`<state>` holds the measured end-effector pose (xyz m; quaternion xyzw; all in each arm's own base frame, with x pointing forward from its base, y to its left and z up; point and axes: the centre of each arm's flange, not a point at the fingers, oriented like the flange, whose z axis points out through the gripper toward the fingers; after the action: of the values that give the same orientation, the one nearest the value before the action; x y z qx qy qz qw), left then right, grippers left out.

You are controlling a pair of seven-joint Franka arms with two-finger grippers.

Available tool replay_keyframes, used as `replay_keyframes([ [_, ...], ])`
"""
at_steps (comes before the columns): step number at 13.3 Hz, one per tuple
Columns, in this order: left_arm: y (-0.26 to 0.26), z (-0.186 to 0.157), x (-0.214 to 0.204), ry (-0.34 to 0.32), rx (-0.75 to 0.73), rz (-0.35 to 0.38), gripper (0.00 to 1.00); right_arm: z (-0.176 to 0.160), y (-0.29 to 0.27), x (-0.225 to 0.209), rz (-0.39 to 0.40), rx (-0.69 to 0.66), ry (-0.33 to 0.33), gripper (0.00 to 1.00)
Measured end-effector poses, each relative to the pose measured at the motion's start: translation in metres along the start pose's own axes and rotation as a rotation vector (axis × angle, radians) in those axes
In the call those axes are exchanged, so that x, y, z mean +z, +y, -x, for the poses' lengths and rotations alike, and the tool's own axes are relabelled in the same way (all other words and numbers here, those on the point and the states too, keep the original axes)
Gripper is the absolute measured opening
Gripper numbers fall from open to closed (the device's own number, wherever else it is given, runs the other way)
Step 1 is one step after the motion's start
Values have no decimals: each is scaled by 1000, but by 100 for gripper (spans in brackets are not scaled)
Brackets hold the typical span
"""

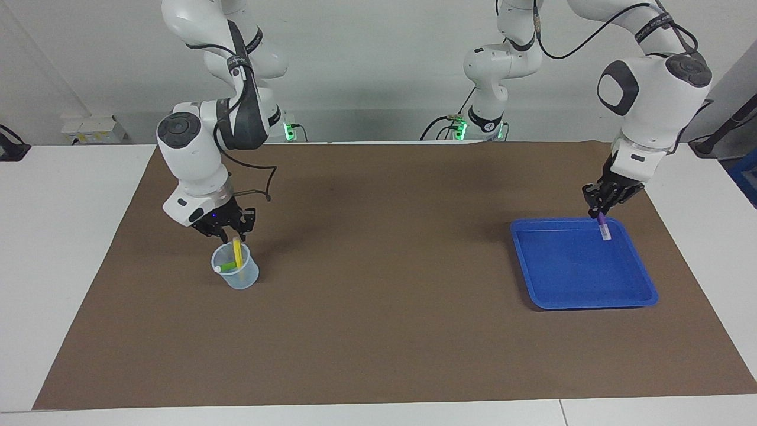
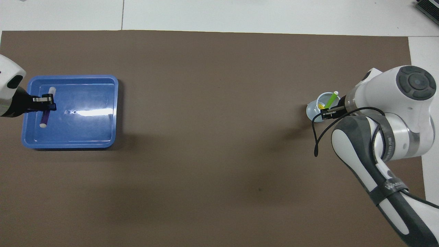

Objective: Right arm passes pens to left for tray arrangement
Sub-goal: 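Lower the purple pen into the blue tray and open the left gripper, then pull the yellow pen from the cup with the right gripper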

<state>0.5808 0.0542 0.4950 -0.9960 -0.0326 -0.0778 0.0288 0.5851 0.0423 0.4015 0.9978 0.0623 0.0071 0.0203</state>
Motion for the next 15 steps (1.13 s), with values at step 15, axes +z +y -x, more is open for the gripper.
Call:
replay_keyframes([
  [15, -68, -26, 159, 37, 156, -2, 17, -1, 0, 7, -2, 4, 1, 30],
])
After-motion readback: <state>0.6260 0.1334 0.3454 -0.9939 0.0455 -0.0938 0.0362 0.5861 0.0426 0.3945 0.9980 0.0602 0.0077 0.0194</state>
